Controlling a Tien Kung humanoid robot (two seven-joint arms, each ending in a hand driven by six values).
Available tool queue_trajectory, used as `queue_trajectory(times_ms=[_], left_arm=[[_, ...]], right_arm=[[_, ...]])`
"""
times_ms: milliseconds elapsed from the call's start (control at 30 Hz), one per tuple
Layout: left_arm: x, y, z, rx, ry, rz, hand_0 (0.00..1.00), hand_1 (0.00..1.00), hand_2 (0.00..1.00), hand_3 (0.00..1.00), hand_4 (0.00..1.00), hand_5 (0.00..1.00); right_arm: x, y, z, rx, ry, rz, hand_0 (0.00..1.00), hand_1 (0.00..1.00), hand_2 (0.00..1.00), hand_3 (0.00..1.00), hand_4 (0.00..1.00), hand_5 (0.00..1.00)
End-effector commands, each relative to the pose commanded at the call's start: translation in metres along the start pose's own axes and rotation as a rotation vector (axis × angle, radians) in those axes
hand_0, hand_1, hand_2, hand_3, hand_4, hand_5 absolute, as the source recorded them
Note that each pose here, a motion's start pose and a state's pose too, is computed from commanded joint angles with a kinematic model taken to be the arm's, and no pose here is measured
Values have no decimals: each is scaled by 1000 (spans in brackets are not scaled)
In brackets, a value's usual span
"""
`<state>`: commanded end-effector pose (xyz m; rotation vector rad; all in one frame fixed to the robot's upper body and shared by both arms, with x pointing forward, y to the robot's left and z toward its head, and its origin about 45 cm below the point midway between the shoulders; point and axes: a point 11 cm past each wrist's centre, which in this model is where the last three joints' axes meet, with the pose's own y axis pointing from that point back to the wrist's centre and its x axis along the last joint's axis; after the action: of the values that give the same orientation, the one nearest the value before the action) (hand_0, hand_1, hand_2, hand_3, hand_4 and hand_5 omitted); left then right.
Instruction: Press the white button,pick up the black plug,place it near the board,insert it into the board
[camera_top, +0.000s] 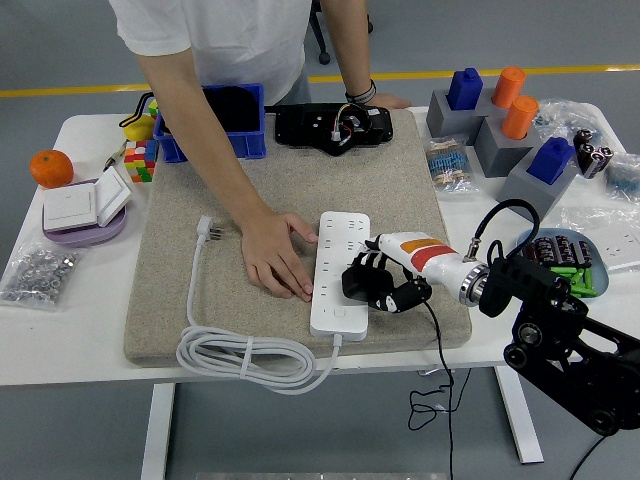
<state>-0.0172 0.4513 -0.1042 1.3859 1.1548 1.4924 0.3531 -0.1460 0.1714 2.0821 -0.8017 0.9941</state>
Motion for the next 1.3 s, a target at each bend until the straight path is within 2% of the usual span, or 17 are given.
queue_trajectory(times_ms=[67, 100, 300, 900, 933, 1100, 1133, 1300], left_arm=[[0, 0, 0, 0, -1, 0, 705, 699, 670, 712, 722, 287], [0, 0, 0, 0, -1, 1, 705, 699, 670, 712, 721, 286], [1, 0, 1, -1, -1, 2, 705, 697, 670, 711, 721, 287], [1, 0, -1, 3, -6, 2, 705, 699, 670, 711, 720, 286], [1, 0, -1, 3, -6, 2, 705, 699, 670, 711, 721, 287], [1, 0, -1, 3, -6, 2, 705, 699, 670, 711, 721, 287], [1, 0, -1, 3, -6, 2, 706, 699, 670, 711, 721, 287], [0, 0, -2, 5, -5, 0, 706, 699, 670, 711, 721, 287]], right_arm=[[0, 0, 0, -1, -1, -1, 207, 321, 486, 557, 905, 2], [0, 0, 0, -2, -1, -2, 192, 337, 484, 556, 950, 56], [0, -1, 2, -8, -3, 6, 202, 344, 495, 559, 954, 67], [1, 0, -1, 1, -14, 19, 238, 365, 501, 562, 939, 40], [2, 0, -1, 4, -15, 22, 310, 415, 518, 572, 974, 93], [6, 0, -2, 13, -21, 40, 310, 415, 518, 572, 974, 93], [6, 0, -2, 13, -21, 42, 375, 461, 545, 598, 998, 193], [5, 0, -1, 11, -24, 40, 375, 461, 545, 598, 998, 193]])
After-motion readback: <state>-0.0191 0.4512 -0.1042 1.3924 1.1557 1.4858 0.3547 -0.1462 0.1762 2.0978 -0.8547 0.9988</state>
